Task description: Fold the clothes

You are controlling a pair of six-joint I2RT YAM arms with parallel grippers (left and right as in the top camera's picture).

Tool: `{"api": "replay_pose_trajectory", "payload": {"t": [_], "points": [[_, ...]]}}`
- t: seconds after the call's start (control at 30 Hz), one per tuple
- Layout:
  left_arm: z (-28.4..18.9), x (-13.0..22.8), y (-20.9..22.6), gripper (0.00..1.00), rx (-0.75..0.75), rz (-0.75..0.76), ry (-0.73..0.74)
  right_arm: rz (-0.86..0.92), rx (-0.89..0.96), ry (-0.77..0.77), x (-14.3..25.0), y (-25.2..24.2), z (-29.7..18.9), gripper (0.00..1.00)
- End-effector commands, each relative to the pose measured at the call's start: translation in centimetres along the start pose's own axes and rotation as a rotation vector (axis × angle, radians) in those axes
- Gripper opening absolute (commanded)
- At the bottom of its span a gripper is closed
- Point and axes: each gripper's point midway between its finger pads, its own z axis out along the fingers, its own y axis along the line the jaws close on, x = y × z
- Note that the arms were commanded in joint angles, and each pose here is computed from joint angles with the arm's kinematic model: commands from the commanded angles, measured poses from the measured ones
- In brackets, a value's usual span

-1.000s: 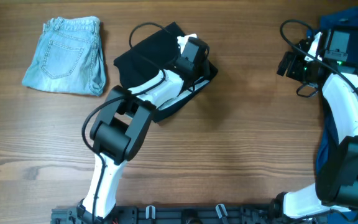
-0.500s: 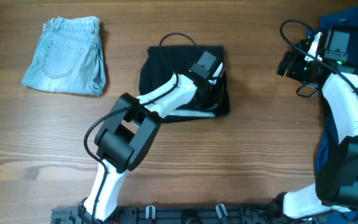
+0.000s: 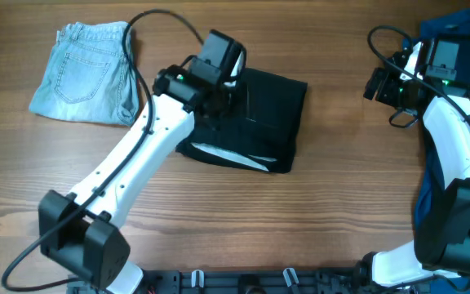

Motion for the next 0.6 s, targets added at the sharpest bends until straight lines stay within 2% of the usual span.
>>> {"api": "replay_pose_trajectory", "payload": {"t": [0.0,0.13,0.23,0.47,0.57], "points": [[3.4,4.8,3.7,0.04,-0.150,-0.174,0.168,0.003,0.002,0.015,0.3,-0.2,0.5,1.00],[5.0,10.1,6.9,0.04,-0.259,-0.288,0.304,0.003,0.002,0.015,0.3,-0.2,0.5,0.99],[5.6,12.8,8.5,0.04,-0.312,-0.318,0.370,0.003,0.002,0.015,0.3,-0.2,0.5,0.99],[9.6,15.4,10.7,0.06,-0.317,-0.334,0.363,0.003,0.002,0.015,0.3,-0.2,0.5,1.00],[10.8,15.1,11.1,0.05,-0.314,-0.341,0.332,0.003,0.002,0.015,0.3,-0.2,0.5,1.00]]}}
